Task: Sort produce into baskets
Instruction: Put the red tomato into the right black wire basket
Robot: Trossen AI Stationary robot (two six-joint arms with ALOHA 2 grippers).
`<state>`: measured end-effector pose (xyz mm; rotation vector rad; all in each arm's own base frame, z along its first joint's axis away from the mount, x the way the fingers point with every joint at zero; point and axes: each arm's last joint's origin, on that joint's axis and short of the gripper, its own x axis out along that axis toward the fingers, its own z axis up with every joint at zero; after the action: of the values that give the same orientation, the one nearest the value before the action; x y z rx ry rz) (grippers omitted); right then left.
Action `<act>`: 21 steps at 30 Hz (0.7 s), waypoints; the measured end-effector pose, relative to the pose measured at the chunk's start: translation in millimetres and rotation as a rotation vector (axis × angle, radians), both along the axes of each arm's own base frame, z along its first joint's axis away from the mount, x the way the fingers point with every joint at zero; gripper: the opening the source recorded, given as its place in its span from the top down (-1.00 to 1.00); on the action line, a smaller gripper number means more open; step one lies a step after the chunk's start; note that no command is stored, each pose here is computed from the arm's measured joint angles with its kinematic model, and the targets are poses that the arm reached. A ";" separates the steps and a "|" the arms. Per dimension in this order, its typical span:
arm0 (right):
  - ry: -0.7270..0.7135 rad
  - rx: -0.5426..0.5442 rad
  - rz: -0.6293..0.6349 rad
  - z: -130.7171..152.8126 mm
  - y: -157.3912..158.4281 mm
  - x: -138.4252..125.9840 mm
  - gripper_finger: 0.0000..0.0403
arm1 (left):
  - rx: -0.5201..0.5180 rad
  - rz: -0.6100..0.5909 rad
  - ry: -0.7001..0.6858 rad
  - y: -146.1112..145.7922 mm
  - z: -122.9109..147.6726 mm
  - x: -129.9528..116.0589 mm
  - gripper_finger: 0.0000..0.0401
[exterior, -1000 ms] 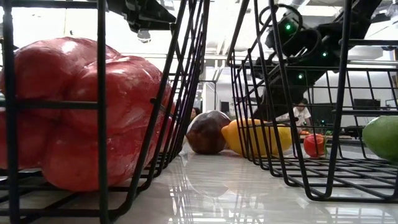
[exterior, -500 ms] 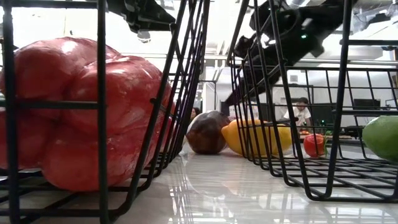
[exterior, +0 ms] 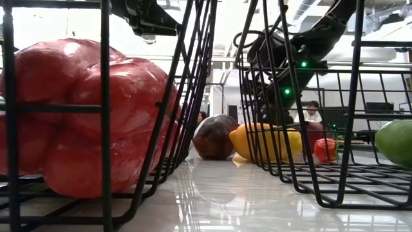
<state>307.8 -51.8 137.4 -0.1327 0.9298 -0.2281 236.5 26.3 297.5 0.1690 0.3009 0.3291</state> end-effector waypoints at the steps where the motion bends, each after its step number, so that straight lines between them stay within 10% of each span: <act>1: -0.006 -0.001 0.002 1.6 0.7 0.0 -0.96 | 0.000 0.000 0.000 0.0 0.0 -0.1 -0.27; 21: -0.012 0.108 -0.216 77.9 55.6 -125.9 -0.96 | -0.030 0.009 0.011 0.0 -2.0 -0.7 -0.27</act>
<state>181.9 3.7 215.3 0.0688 0.9428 -0.3769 235.8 26.2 295.5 0.1402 0.3174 0.3328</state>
